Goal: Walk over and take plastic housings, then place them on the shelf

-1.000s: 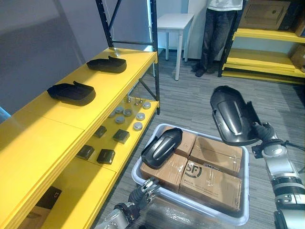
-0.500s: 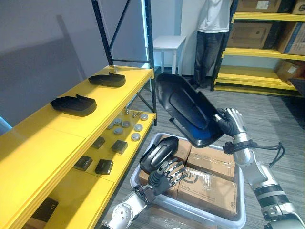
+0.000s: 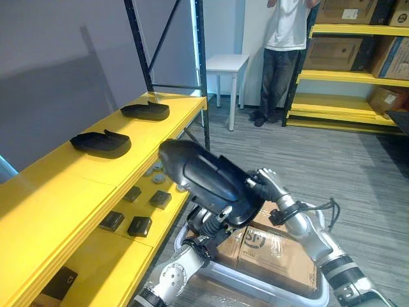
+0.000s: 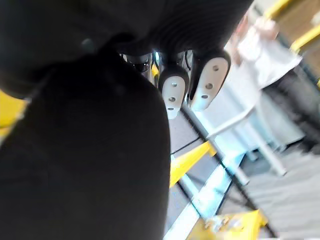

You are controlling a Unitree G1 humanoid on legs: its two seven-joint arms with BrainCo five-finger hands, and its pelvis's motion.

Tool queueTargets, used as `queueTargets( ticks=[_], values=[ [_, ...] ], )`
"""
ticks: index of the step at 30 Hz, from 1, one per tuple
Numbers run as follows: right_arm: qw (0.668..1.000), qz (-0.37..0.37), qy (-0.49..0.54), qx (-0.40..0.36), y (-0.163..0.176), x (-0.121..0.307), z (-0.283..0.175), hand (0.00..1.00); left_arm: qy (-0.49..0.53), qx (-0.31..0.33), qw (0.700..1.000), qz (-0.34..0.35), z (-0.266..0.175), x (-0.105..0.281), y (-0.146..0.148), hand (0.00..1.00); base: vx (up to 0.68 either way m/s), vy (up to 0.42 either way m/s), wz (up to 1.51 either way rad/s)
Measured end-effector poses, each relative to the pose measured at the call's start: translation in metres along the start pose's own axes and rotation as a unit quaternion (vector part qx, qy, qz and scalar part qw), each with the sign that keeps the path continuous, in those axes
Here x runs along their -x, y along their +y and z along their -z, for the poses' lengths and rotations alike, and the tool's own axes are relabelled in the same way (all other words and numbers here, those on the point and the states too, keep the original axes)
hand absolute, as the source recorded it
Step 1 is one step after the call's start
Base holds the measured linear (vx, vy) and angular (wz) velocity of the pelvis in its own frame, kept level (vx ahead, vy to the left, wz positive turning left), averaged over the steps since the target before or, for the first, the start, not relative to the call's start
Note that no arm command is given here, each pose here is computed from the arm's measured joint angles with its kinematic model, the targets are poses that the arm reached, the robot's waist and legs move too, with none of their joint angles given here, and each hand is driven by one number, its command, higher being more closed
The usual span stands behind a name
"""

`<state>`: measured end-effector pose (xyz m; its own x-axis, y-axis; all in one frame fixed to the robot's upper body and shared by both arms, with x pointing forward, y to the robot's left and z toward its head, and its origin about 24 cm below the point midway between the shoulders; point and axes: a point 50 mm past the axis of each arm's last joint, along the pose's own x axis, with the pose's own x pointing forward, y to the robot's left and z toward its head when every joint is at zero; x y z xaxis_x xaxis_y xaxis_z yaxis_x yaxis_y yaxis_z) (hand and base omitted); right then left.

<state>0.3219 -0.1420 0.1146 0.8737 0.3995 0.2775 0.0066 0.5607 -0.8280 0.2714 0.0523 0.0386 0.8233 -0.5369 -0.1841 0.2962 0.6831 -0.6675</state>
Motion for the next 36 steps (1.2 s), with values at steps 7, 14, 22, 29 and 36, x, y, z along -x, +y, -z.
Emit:
queueTargets(
  ticks=[7,14,22,29,36],
  values=[
    [1.0,-0.001,0.015,-0.024,0.02,0.009,0.001,1.0,-0.028,-0.058,0.994,-0.091,0.002,0.002,0.011,1.0,-0.01,-0.013,0.06],
    [0.992,-0.004,0.06,-0.111,0.062,0.035,-0.003,1.0,-0.197,0.023,0.962,-0.188,-0.029,0.016,0.031,1.0,0.0,-0.012,0.03],
    [0.989,-0.008,0.069,-0.128,0.082,0.05,-0.009,1.0,-0.183,0.034,0.966,-0.181,-0.024,0.02,0.037,1.0,0.0,-0.011,0.04],
    [0.988,0.005,0.085,-0.127,0.085,0.073,-0.001,1.0,-0.121,0.045,0.982,-0.14,-0.006,0.015,0.035,1.0,0.01,-0.02,0.19],
    [0.981,0.011,0.11,-0.157,0.089,0.091,0.004,0.0,-0.117,-0.033,0.985,-0.121,-0.007,0.009,0.027,1.0,0.02,0.008,1.21]
  ],
)
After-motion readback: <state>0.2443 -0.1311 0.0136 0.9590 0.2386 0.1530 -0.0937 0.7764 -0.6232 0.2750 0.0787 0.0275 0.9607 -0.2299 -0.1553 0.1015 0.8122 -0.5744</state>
